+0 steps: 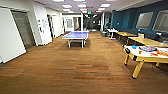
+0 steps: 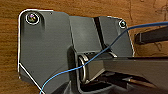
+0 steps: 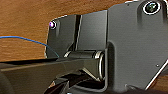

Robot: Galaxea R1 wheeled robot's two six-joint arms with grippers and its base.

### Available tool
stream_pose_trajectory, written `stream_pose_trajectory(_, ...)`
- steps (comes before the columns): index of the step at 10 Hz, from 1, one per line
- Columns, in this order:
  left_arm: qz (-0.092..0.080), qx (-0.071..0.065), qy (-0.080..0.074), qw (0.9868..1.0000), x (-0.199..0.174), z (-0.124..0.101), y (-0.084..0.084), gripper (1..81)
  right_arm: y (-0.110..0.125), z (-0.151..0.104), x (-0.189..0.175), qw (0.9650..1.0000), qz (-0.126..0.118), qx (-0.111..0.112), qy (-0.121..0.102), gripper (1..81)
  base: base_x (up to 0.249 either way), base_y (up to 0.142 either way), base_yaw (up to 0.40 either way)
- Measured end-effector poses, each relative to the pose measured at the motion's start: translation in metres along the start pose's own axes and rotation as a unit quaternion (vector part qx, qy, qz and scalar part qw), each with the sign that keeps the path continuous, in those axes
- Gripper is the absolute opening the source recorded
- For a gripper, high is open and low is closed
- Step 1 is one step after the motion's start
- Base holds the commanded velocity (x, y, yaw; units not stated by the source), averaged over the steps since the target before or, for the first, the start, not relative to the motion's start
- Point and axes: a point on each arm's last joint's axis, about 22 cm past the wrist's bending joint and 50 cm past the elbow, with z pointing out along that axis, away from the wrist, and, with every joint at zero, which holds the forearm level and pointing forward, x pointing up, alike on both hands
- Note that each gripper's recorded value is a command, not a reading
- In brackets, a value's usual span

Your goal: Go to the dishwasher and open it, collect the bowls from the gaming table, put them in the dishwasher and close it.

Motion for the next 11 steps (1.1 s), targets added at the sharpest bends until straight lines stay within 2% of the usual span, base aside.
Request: stream_pose_trajectory(11, -0.001, 0.0, -0.001, 1.0, -0.002, -0.0002, -0.0001, 81.1, -0.0019, 0.0009, 0.0014, 1.0, 0.0, 0.001, 0.001, 81.1, 0.218, 0.0, 0.0)
